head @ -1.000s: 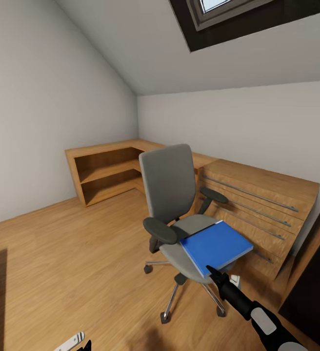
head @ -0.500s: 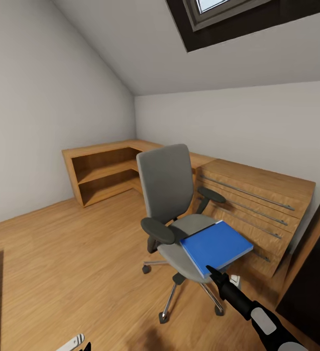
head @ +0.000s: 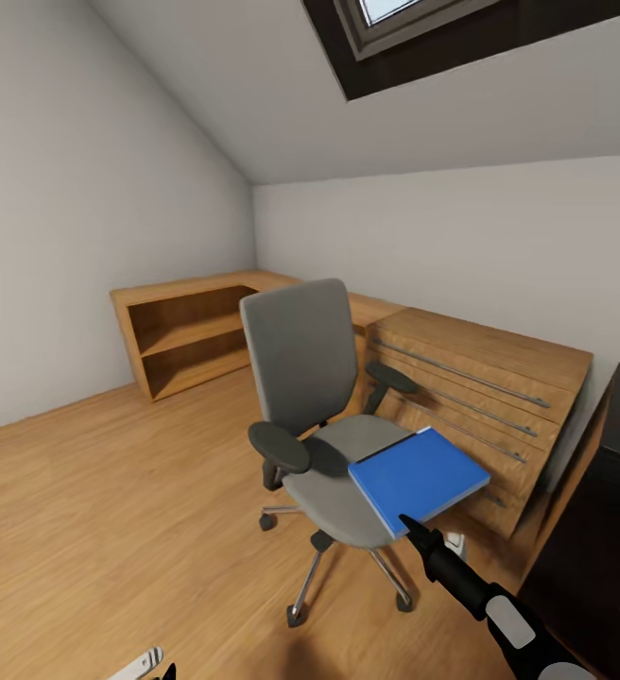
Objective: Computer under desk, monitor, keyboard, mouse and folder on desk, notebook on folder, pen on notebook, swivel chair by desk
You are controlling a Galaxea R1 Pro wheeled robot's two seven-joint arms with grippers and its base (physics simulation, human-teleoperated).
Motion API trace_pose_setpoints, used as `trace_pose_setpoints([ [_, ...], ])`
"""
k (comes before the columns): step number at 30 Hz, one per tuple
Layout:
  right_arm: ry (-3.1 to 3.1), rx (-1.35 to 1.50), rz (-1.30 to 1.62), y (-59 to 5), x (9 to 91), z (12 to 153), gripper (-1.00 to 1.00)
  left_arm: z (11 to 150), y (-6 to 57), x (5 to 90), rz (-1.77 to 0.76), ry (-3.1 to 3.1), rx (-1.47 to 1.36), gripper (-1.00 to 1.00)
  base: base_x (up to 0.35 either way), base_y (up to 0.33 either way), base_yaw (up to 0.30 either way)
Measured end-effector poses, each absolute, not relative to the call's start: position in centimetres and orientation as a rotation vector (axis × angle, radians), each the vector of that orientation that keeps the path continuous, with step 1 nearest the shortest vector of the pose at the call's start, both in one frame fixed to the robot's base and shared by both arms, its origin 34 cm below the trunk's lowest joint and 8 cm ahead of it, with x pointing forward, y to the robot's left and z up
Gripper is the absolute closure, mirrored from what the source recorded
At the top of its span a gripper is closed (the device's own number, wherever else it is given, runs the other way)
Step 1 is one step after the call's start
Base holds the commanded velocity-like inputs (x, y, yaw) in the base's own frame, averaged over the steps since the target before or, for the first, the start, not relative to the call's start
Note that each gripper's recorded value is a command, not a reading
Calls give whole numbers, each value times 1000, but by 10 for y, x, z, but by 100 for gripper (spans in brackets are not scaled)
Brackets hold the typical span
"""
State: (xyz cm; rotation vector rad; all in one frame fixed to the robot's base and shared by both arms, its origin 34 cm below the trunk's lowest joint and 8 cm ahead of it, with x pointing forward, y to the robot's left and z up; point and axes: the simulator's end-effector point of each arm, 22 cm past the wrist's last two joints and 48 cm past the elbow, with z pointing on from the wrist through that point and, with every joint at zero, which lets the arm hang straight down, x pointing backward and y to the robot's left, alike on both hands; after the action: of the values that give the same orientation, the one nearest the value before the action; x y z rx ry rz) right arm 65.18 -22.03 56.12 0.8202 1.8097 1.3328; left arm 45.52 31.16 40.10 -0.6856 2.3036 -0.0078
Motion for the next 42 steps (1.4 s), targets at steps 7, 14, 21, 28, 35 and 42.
trace_pose_setpoints([
  [7,1812,818,1336,-218,652,563,100,403,312,456,-6,2303,-686,-100,0,-49,0],
  [14,1812,818,1336,-218,655,578,100,418,313,458,-4,2304,-688,-100,0,-5,0],
  [21,1814,815,1332,-217,657,592,100,419,317,445,22,2336,-705,-100,0,0,0],
  [28,1849,779,1320,-213,657,603,100,413,318,421,50,2396,-715,-100,0,0,0],
  [35,1869,756,1313,-212,658,615,100,417,316,409,61,2432,-717,-100,0,0,0],
  [42,1872,742,1310,-213,661,632,100,428,315,408,62,2440,-718,-100,0,0,0],
])
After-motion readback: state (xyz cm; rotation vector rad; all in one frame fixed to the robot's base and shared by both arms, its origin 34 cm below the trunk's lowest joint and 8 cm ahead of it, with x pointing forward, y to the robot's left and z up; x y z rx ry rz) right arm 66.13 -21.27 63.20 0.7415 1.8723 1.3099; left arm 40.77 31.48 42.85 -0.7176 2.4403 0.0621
